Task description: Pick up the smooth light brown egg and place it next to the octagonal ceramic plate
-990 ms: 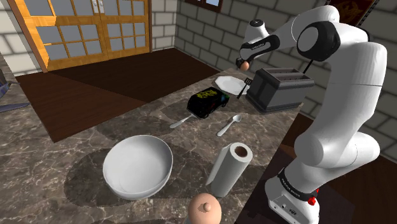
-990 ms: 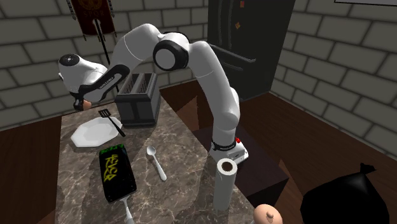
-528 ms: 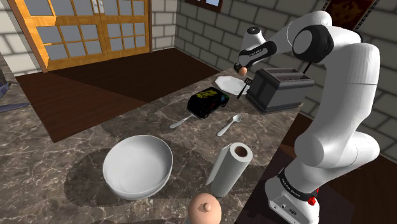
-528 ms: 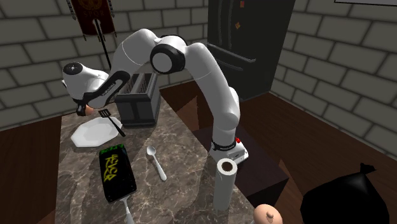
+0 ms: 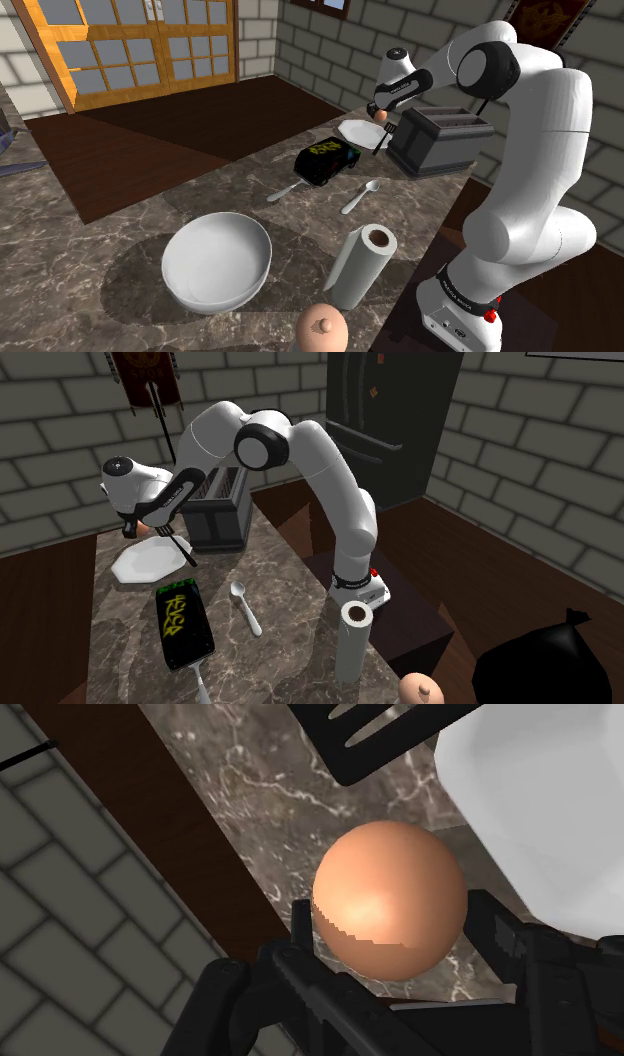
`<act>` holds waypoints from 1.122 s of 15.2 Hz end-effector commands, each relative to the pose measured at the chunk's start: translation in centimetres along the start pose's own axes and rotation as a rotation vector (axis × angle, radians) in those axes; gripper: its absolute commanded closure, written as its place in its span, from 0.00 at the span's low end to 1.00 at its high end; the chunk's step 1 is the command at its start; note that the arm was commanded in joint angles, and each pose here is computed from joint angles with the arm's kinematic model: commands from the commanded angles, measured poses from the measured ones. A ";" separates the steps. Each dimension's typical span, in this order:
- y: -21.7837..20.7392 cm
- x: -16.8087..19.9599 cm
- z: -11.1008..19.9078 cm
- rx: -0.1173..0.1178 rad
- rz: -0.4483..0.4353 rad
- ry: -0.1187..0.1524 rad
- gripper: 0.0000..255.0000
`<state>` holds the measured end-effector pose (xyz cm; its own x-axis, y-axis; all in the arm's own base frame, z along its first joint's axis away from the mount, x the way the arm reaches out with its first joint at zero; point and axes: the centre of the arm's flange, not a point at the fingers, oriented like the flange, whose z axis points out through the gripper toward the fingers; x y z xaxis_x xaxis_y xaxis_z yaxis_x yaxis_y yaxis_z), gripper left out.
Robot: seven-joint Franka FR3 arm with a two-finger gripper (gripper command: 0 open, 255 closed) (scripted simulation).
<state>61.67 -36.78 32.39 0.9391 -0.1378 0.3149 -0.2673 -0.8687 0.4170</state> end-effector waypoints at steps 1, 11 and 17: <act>0.0 0.0 0.0 0.000 0.000 0.000 1.00; 0.0 0.0 -4.0 0.000 0.000 0.000 0.00; 0.0 0.0 -5.0 0.000 0.000 0.000 0.00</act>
<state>60.62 -34.42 36.65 0.9389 -0.1375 0.3155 -0.2674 -0.8686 0.4172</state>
